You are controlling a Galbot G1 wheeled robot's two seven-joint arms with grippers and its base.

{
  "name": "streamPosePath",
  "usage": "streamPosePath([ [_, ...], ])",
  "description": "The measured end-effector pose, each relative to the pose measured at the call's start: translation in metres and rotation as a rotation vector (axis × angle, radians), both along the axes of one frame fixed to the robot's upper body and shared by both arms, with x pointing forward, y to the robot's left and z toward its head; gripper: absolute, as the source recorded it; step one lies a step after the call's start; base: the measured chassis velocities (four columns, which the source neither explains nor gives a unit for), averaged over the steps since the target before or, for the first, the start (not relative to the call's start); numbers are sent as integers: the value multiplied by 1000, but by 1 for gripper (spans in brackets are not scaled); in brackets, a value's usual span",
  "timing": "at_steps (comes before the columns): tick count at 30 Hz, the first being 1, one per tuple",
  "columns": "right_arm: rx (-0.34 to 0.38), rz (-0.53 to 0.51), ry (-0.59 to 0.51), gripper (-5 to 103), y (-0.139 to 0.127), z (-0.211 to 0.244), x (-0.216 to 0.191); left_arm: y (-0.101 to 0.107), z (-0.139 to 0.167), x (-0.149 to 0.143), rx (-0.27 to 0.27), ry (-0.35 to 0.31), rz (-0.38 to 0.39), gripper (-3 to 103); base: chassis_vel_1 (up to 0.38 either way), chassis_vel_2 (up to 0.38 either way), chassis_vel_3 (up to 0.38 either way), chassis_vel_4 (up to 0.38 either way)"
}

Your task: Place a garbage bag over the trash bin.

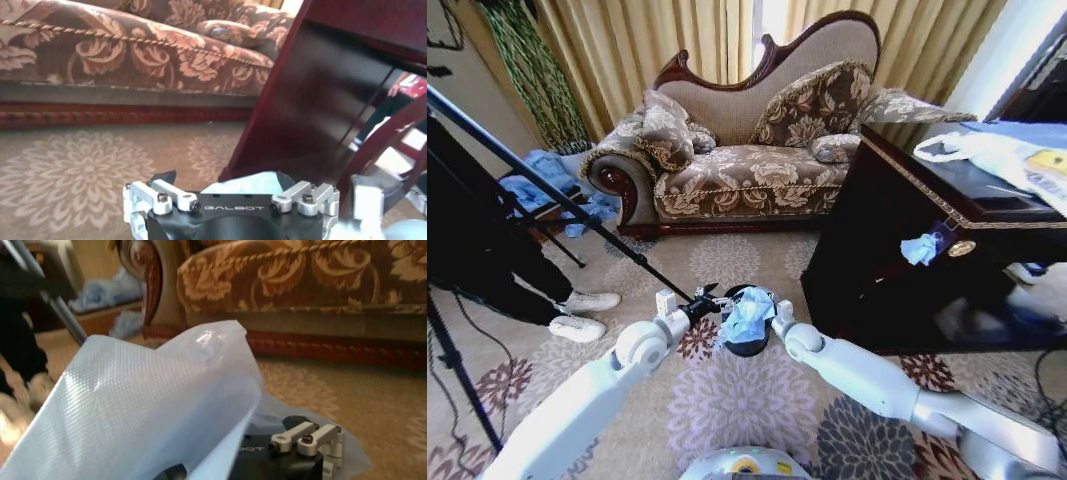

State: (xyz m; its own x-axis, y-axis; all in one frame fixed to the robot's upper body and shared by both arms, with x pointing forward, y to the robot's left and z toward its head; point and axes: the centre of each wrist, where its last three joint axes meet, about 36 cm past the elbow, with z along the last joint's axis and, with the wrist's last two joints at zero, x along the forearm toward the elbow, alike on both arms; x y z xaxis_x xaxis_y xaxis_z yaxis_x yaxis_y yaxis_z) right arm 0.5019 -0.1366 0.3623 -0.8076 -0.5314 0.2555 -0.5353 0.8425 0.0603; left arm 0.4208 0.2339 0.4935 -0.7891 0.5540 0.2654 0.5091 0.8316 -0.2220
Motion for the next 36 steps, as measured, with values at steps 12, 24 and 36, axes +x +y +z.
streamPosePath([
  [12, 134, -37, 30, 100, -9, 11, -12, -7, -8, 6, 71, 48, 84, 100, 0, 0, 0, 0],
  [24, 138, -23, 52, 100, 4, 5, -16, -12, -22, 25, 63, 41, -5, 100, 0, 0, 0, 0],
  [36, 138, -29, 51, 100, 7, 10, -18, -8, -31, 46, 96, 49, -87, 98, 0, 0, 0, 0],
])
